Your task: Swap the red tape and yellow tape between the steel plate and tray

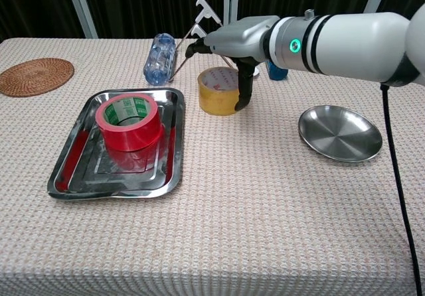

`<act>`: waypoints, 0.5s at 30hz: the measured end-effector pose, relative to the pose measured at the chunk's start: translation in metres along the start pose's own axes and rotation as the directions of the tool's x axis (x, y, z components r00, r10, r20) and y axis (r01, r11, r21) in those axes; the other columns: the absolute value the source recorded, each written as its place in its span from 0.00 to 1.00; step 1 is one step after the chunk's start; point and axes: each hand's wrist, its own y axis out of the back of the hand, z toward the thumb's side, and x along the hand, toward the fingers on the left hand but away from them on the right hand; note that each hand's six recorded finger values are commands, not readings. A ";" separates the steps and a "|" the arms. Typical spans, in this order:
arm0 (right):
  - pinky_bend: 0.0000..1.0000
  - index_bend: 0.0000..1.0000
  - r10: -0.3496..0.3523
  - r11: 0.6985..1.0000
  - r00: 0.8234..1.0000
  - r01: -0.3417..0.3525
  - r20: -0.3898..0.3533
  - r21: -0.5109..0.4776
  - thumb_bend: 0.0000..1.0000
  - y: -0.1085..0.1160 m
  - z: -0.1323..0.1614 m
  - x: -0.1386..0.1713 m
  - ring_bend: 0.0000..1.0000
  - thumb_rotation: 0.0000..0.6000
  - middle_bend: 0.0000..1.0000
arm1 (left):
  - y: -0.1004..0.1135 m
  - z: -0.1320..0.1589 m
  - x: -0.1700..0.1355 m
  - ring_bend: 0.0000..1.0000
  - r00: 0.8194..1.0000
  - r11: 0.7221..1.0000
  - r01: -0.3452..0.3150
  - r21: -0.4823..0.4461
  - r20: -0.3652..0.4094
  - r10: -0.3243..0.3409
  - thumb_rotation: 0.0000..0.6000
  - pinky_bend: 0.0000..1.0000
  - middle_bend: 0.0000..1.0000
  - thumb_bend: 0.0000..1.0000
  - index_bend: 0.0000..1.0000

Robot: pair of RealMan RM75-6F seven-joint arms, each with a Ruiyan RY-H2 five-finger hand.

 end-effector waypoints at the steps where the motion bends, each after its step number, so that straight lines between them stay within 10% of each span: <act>1: 0.00 0.00 0.003 1.000 1.000 -0.003 0.000 0.014 0.00 0.000 0.002 -0.003 0.00 1.00 0.00 | 0.000 -0.001 0.000 0.01 1.000 1.000 -0.002 -0.001 -0.001 0.002 1.00 0.19 0.08 0.15 0.06; 15: 0.00 0.00 0.018 0.975 1.000 -0.022 0.021 0.223 0.00 0.000 0.014 -0.014 0.00 1.00 0.00 | -0.005 -0.004 -0.003 0.01 1.000 1.000 0.005 -0.024 -0.002 -0.005 1.00 0.19 0.08 0.15 0.06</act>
